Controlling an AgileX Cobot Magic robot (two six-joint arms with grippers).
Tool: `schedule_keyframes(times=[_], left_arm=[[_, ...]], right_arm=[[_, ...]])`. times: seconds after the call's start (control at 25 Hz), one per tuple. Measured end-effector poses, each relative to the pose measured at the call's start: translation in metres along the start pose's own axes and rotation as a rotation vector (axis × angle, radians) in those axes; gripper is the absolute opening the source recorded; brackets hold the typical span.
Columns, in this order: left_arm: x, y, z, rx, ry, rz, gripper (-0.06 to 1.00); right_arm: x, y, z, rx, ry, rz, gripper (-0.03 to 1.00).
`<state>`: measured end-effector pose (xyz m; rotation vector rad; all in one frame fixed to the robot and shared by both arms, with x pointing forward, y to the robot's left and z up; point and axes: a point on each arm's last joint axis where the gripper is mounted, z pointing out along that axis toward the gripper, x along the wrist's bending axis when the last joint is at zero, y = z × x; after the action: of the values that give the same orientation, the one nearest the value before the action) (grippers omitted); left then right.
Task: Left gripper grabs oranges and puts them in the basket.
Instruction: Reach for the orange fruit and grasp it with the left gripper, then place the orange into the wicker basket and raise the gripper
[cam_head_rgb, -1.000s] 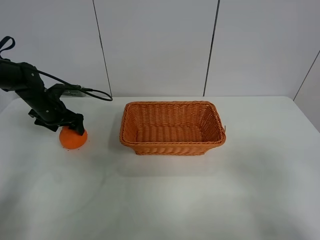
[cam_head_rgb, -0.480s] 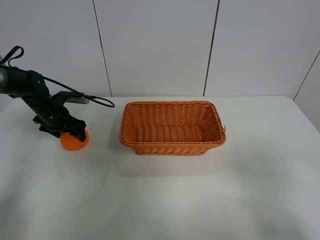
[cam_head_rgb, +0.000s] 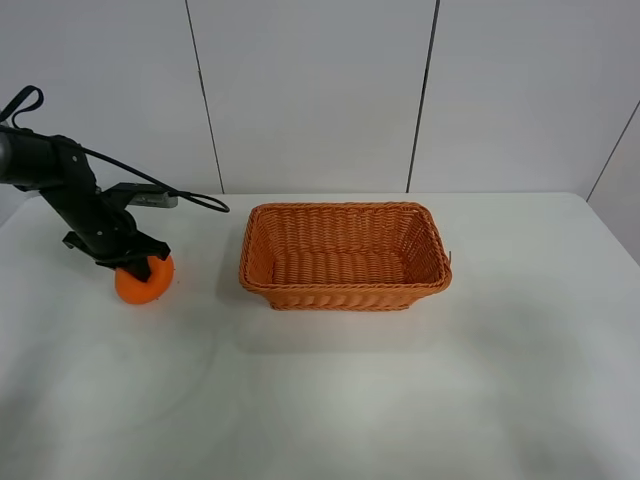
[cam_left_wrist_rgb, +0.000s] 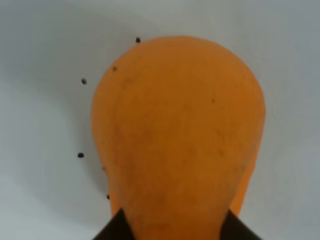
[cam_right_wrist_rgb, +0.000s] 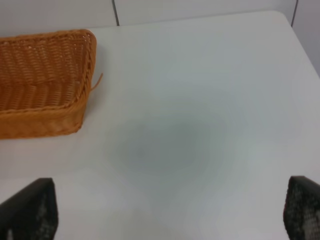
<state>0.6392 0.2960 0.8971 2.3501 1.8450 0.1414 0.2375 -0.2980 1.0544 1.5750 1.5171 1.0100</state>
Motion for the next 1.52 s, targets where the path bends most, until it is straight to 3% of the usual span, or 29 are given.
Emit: schedule_keyframes(times=[0.24,0.48,0.76,1.08,1.52], left_arm=[[-0.003,0.000,-0.039,-0.044,0.007,-0.010,0.24],[-0.015,-0.003,-0.127,-0.255,-0.014,-0.045,0.24],[-0.040,-0.020,-0.192,-0.372,-0.016,0.023,0.24],[-0.113,0.002,-0.189,-0.407,-0.092,0.205,0.24],[-0.205,0.052,-0.129,-0.324,-0.177,0.371,0.24]], right_arm=[[0.000,0.000,0.000,0.000,0.000,0.000,0.69],[0.000,0.000,0.000,0.000,0.000,0.000,0.69],[0.000,0.000,0.000,0.000,0.000,0.000,0.69],[0.000,0.000,0.000,0.000,0.000,0.000,0.69],[0.000,0.000,0.000,0.000,0.000,0.000,0.69]])
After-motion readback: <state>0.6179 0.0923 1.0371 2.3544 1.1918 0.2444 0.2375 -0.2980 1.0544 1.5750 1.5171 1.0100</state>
